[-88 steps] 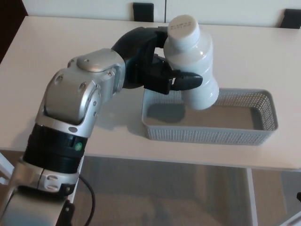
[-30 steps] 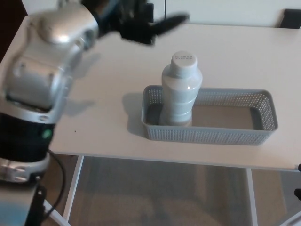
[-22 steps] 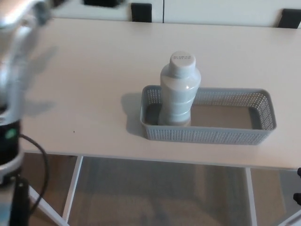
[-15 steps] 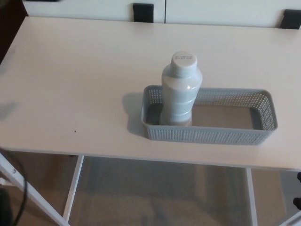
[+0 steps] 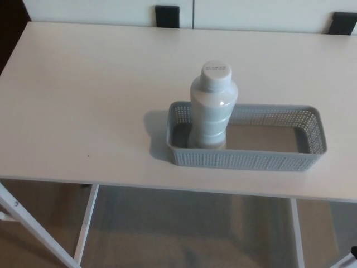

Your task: The robot walk up to a desk on which a bottle is kept on the left hand side and a container is kept on the right hand side. The robot uses its left hand to pick up the bottle and places it in the container.

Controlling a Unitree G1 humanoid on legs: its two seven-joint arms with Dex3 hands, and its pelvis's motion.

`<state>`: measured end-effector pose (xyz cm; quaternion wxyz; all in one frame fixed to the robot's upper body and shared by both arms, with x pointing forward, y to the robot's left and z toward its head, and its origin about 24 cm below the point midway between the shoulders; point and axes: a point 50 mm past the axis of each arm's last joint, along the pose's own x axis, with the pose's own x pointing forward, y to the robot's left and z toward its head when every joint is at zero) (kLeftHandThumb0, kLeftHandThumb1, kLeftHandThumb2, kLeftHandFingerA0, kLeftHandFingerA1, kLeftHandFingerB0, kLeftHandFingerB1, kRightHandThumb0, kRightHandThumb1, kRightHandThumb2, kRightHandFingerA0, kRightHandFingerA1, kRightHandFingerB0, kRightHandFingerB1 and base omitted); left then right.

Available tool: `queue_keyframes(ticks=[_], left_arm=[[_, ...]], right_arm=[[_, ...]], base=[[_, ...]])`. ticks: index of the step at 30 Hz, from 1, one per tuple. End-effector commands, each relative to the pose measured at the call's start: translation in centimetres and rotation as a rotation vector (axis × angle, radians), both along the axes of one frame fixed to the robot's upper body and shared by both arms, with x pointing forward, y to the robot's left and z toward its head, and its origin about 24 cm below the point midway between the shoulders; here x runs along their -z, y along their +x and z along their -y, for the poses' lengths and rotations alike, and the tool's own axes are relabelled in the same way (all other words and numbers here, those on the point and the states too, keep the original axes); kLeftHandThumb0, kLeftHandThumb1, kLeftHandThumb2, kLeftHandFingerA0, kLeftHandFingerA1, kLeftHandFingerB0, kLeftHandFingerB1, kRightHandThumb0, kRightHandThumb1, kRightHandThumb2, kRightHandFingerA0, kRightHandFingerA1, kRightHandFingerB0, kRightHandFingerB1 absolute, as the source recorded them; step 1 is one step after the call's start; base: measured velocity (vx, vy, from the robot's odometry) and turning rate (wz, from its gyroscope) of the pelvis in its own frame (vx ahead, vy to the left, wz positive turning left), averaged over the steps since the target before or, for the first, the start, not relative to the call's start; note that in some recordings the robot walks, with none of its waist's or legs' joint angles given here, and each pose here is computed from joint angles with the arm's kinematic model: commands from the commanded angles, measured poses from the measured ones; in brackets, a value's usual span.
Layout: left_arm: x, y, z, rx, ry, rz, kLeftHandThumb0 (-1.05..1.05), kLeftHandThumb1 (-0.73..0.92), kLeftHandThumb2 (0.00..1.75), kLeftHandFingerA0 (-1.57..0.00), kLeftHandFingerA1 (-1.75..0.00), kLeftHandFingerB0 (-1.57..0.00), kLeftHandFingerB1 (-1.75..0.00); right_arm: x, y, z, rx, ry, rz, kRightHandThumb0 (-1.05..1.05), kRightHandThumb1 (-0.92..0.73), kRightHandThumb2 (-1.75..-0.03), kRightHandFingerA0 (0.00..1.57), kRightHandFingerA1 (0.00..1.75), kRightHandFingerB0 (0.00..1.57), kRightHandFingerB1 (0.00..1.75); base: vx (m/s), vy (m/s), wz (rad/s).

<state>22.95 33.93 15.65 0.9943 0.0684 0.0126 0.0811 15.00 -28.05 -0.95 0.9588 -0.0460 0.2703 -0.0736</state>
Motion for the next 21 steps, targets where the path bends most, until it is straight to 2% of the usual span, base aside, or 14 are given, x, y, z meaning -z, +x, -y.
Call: queue_keyframes(ticks=[1,2,3,4,8,21], left_arm=[[20.2,-25.1,-8.2,-0.824,-0.239,-0.690,-0.86,0.71,1.03,0.00,-0.13,-0.09,-0.17],[21.1,-25.6,-7.4,-0.807,-0.260,-0.726,-0.77,0.71,1.03,0.00,-0.24,0.00,-0.21],[21.7,-26.0,-6.8,-0.793,-0.271,-0.749,-0.77,0.71,1.03,0.00,-0.24,0.00,-0.21],[22.3,-26.5,-6.1,-0.766,-0.277,-0.787,-0.67,0.87,0.68,-0.06,-0.41,-0.08,-0.23],[23.2,-27.6,-5.1,-0.723,-0.296,-0.880,-0.68,0.92,0.70,-0.11,-0.47,-0.08,-0.20],[23.3,-28.7,-5.2,-0.726,-0.283,-0.906,-0.68,0.92,0.70,-0.11,-0.47,-0.08,-0.20]], right_arm=[[0.4,-2.0,2.6,0.065,-0.075,-0.053,-0.23,-0.71,-0.60,0.43,0.47,0.38,0.43],[0.3,-2.0,2.7,0.072,-0.076,-0.046,-0.23,-0.72,-0.60,0.41,0.45,0.37,0.42],[0.2,-2.0,2.9,0.077,-0.078,-0.042,-0.23,-0.72,-0.60,0.41,0.45,0.37,0.42],[0.1,-2.0,3.0,0.083,-0.082,-0.039,-0.22,-0.72,-0.60,0.42,0.46,0.38,0.43],[-0.1,-1.9,3.1,0.080,-0.086,-0.035,-0.23,-0.72,-0.61,0.41,0.45,0.38,0.43],[0.4,-2.7,3.1,0.080,-0.085,-0.063,-0.23,-0.72,-0.61,0.41,0.45,0.38,0.43]], base=[[0.00,0.000,0.00],[0.00,0.000,0.00],[0.00,0.000,-0.10],[0.00,0.000,0.00],[0.00,0.000,0.00],[0.00,0.000,0.00]])
